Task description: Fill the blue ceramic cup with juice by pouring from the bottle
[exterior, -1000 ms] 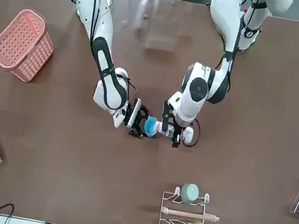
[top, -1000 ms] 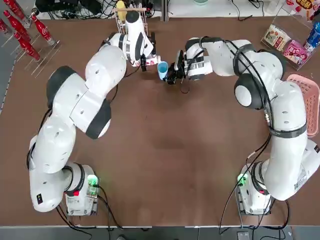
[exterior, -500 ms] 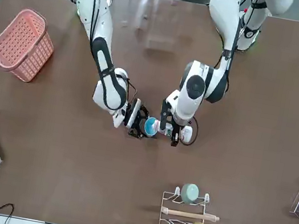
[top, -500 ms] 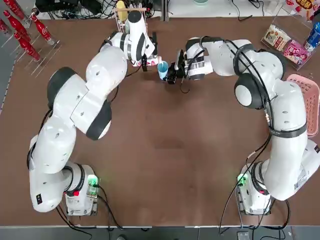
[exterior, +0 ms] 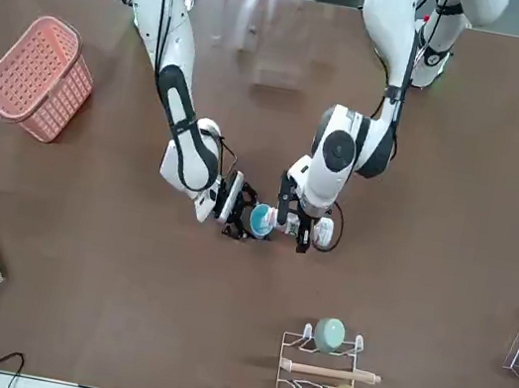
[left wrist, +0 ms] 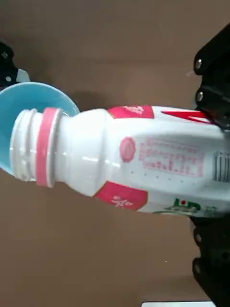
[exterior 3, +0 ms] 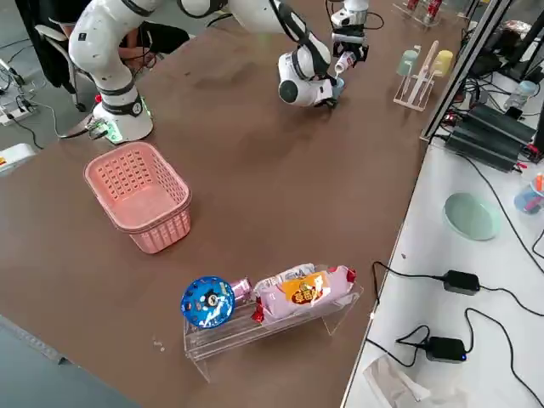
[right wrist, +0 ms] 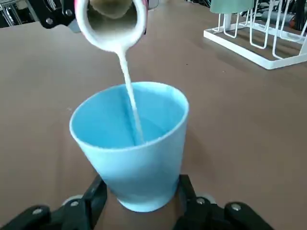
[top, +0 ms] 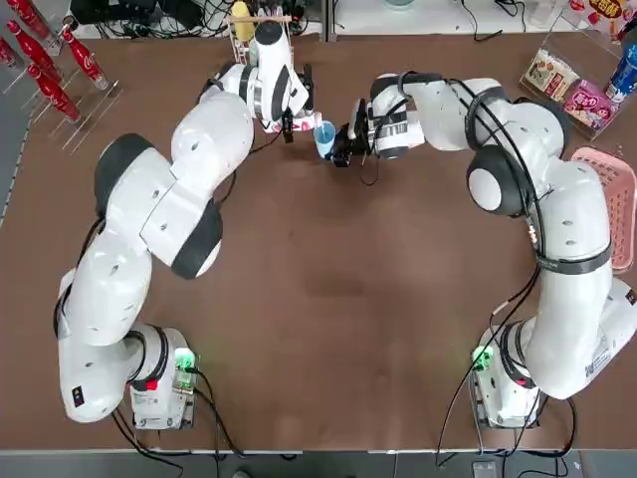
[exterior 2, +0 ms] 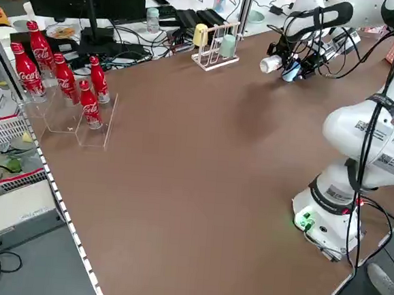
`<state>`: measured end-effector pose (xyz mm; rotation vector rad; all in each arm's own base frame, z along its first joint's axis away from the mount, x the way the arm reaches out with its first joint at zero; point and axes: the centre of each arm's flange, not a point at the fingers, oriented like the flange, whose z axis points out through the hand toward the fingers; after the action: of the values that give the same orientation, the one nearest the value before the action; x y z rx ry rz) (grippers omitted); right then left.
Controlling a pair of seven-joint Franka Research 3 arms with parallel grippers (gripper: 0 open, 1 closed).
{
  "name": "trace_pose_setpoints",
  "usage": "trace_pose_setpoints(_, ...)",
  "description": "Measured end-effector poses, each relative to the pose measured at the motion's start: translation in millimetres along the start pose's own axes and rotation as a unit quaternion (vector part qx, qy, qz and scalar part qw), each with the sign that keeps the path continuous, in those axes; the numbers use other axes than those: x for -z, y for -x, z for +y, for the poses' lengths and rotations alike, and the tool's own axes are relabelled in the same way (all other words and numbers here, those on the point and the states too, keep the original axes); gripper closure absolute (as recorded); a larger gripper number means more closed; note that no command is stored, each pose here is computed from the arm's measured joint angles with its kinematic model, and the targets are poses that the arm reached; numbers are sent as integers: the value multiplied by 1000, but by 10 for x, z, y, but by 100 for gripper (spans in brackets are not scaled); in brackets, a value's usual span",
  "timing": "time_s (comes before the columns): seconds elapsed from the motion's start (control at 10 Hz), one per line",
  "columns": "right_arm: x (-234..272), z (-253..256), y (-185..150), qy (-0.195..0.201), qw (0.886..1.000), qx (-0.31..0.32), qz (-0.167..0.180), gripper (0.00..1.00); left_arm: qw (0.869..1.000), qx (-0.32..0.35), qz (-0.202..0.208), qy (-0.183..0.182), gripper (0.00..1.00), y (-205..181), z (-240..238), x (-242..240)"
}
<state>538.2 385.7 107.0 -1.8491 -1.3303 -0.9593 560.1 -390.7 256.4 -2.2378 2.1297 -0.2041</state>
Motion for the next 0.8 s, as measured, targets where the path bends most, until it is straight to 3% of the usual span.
trace_pose_setpoints(0.4, -1, -4, 5, -1, 1000, 0, 0, 33, 1000, 9, 7, -9, 53, 49, -148, 98)
trace_pose_setpoints(0.8, 2, -2, 15, -1, 1000, 0, 1, 31, 998, 48, 44, 18, 53, 111, -169, 29)
